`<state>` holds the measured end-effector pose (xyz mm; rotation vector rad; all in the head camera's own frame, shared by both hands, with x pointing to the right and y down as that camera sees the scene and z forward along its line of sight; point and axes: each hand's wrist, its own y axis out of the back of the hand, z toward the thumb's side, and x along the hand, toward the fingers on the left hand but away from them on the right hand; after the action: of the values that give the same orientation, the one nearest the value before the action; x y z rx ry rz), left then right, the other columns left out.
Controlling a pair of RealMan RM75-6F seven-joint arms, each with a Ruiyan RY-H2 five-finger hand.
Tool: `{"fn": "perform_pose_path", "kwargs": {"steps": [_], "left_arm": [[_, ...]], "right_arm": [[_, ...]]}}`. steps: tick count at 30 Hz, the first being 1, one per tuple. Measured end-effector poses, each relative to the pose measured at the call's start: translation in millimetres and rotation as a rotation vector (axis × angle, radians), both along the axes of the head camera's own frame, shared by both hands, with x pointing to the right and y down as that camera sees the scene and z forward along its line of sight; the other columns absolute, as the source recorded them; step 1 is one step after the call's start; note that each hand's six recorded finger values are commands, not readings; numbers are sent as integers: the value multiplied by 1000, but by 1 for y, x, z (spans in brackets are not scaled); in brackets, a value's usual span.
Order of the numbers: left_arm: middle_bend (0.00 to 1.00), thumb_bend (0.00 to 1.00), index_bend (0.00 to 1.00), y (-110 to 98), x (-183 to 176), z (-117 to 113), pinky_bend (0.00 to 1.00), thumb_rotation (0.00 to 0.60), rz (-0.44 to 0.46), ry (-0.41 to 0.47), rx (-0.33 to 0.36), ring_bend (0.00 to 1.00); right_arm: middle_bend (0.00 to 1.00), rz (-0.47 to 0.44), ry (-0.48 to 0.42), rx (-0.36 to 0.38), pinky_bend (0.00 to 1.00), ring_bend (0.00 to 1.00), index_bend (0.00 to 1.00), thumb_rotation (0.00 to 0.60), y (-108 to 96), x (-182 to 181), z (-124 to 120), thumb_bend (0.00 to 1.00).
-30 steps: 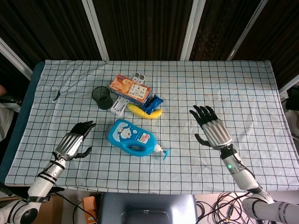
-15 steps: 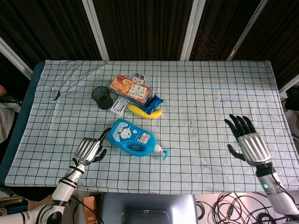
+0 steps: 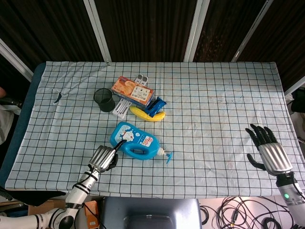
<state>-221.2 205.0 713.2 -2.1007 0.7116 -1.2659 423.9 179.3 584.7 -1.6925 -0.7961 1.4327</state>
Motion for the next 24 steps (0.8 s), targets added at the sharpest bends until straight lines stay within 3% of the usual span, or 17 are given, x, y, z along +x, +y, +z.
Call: {"fn": "perform_pose_path", "kwargs": {"steps": [8,10,13,14,15,16,17,18,21,24], "left_arm": [[1000,775,128,-1,-2,0,1000,600,-1,-3,2,1000],[1000,746,126,-1,-2,0,1000,600,0,-4,2,1000],[970,608,49,-2,-4,-1,995,600,2,-12,8,986],[837,544,16,-2,-6,-2,918,600,4,-18,17,883],[628,496,1,-4,-11,-5,776,600,12,-35,39,706],[335,452,0,-5,-16,-9,557,600,22,-57,61,426],[109,422,0,-6,-23,-12,334,600,33,-87,87,175],[4,407,0,-8,-34,-18,165,600,43,-139,124,29],[0,402,0,-12,-69,-42,39,600,47,-302,237,0],[0,402,0,-12,-99,-66,22,600,41,-454,332,0]], "right_arm": [[0,5,2,-3,27,0,0,600,0,1,1,311],[0,4,3,-4,27,0,0,600,0,0,1,311],[0,-1,7,-2,27,0,0,600,2,-1,1,310],[0,-2,6,0,27,0,0,600,3,-1,0,311],[0,-3,5,4,27,0,0,600,4,-1,-2,311],[0,-5,6,11,27,0,0,600,7,-2,-5,311],[0,-6,8,17,27,0,0,600,9,-1,-7,311],[0,-8,10,23,27,0,0,600,12,-1,-10,311],[0,-7,27,43,27,0,0,600,21,-1,-20,311],[0,6,59,49,27,0,0,600,31,1,-25,311]]}}
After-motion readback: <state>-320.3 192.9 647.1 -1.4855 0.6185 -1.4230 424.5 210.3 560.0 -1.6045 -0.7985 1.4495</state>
